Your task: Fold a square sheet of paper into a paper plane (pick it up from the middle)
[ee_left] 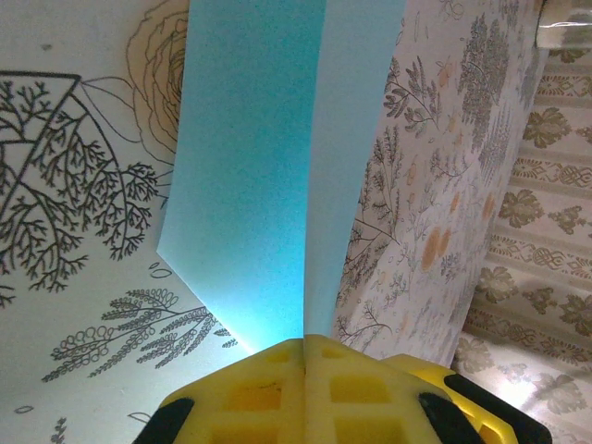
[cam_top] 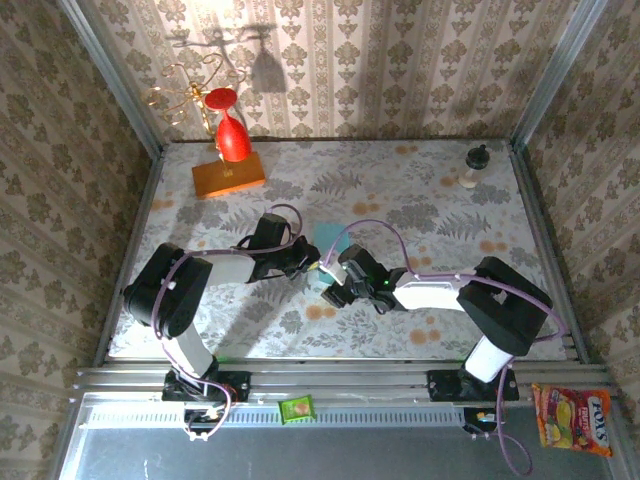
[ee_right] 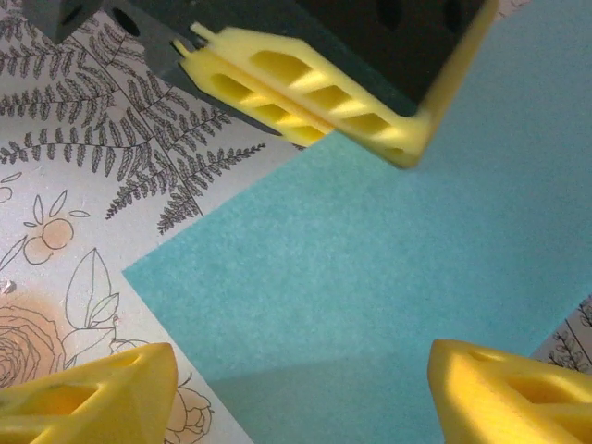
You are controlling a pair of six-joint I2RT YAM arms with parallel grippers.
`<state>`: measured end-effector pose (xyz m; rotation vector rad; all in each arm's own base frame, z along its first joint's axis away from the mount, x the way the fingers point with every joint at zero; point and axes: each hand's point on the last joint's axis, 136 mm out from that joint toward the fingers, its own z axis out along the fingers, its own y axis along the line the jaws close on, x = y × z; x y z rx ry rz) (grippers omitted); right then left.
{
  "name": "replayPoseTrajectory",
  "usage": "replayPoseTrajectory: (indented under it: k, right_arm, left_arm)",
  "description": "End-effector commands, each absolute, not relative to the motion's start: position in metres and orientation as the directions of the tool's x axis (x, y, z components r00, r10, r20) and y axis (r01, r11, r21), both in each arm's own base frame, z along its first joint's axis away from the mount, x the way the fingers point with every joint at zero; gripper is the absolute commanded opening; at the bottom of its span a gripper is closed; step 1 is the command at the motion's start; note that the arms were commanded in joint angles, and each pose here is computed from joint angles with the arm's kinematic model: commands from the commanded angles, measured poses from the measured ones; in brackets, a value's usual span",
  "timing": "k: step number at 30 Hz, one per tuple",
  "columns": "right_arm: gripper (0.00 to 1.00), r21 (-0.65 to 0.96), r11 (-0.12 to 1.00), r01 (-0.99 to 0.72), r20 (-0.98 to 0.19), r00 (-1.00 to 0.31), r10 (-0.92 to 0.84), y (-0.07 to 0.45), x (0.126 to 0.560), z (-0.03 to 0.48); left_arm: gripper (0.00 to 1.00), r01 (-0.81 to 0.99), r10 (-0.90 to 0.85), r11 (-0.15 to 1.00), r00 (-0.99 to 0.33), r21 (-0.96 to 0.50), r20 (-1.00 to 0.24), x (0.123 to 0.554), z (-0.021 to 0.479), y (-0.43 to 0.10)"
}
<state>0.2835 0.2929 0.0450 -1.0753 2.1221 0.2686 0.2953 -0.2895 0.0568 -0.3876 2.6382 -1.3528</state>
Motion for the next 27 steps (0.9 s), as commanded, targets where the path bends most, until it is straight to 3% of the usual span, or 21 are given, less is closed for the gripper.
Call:
replayPoseTrajectory:
  k: [1, 19, 27]
  right_arm:
    - [0.69, -0.171, 0.664, -0.728, -0.746, -0.344, -0.57, 0.29, 0.297, 0.068]
    - [0.38, -0.081, 0.61, -0.788, -0.755, -0.351, -0.554, 0.304, 0.285, 0.066]
    - [0.2, -0.015, 0.572, -0.82, -0.763, -0.36, -0.537, 0.307, 0.278, 0.066]
  left_arm:
    - [0.02, -0.174, -0.294, 0.546, -0.956, -0.819, 0.007, 0.295, 0.055, -0.29]
    - [0.02, -0.174, -0.293, 0.54, -0.956, -0.824, 0.01, 0.292, 0.057, -0.291]
    - [0.17, -0.174, -0.314, 0.547, -0.949, -0.819, -0.009, 0.292, 0.067, -0.28]
